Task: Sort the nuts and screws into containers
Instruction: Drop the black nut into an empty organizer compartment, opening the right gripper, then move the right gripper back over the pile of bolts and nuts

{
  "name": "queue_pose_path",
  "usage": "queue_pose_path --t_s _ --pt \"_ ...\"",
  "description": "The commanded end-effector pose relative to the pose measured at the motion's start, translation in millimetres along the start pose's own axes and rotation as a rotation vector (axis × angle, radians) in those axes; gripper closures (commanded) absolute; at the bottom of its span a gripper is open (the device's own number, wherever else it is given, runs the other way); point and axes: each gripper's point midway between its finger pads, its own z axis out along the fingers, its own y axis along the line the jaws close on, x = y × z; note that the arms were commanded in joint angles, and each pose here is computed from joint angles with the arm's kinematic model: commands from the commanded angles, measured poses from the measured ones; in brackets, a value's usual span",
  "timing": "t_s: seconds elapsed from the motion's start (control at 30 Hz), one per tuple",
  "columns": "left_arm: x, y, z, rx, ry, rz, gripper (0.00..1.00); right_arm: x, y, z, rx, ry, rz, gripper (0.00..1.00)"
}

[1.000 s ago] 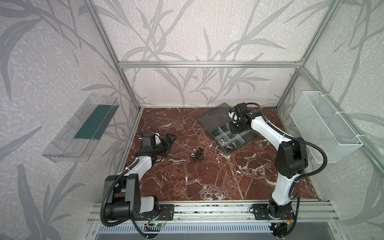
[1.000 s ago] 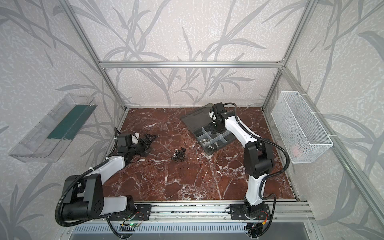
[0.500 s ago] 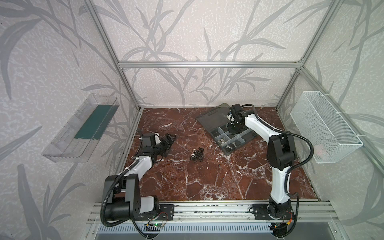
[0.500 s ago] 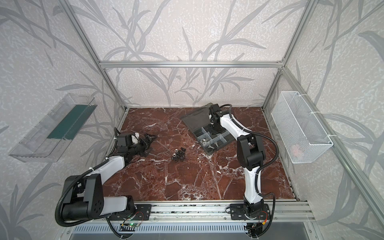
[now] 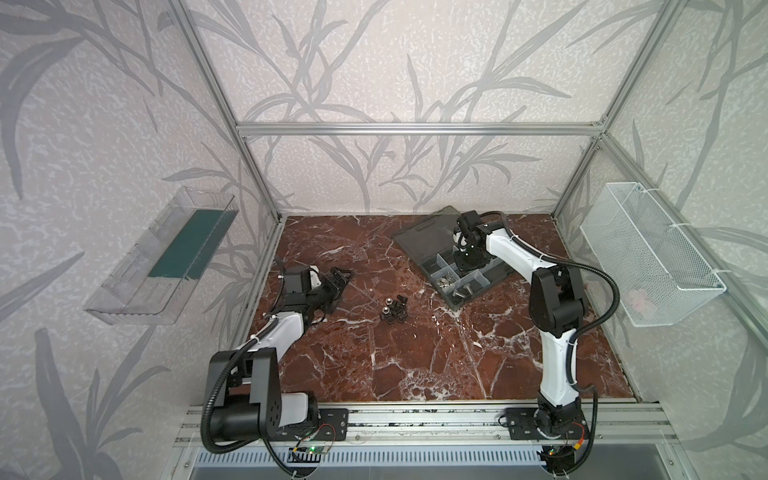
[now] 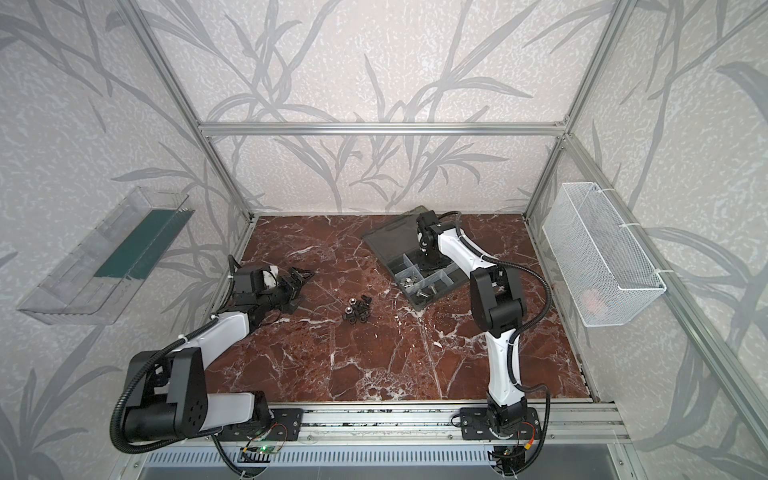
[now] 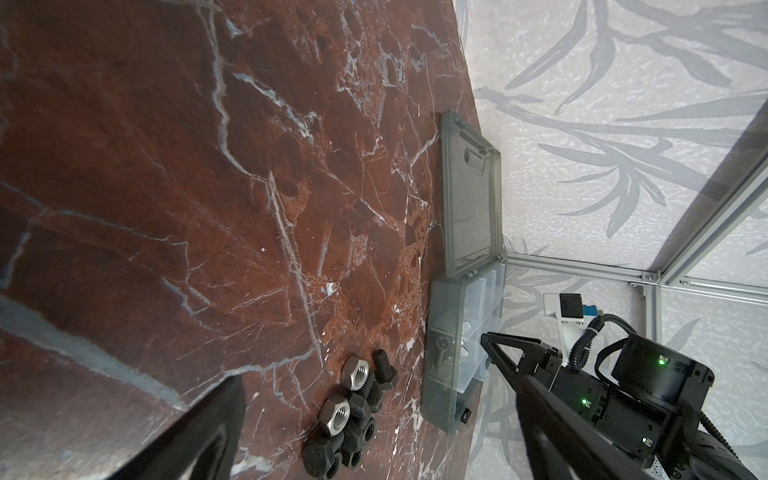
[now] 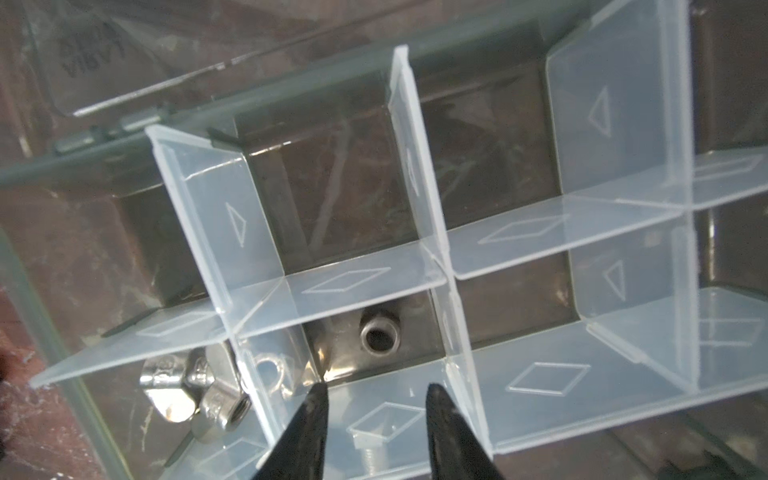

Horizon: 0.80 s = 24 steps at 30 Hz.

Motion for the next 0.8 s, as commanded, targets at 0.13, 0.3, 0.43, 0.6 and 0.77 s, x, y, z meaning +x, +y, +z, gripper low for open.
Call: queue_pose_path --t_s 0.13,0.3,0.43,0.6,0.77 --pt "-3.4 -6.8 -2.0 0.022 -0.007 0.001 0.01 -18.7 12.9 -56.6 -0.067 -0.131 -0.050 0.43" --pt "-4.4 -7.7 -1.6 0.023 -0.008 0.001 0.00 0.8 79.8 -87.6 -0.255 -0.165 -0.259 0.42" --pt "-4.3 -7.9 -0.9 0.026 -0.005 0.000 0.00 35.4 135.4 -94.3 -0.252 -0.159 -0.490 0.40" --pt "-3.1 -6.7 -0.7 0.025 -0.002 -0.003 0.01 70.5 181.8 -81.6 -0.290 -0.101 -0.537 0.40" --pt "-2.0 -5.4 -1.4 0.026 -0.002 -0.003 0.00 97.3 216.9 -59.6 -0.315 -0.050 -0.538 0.40"
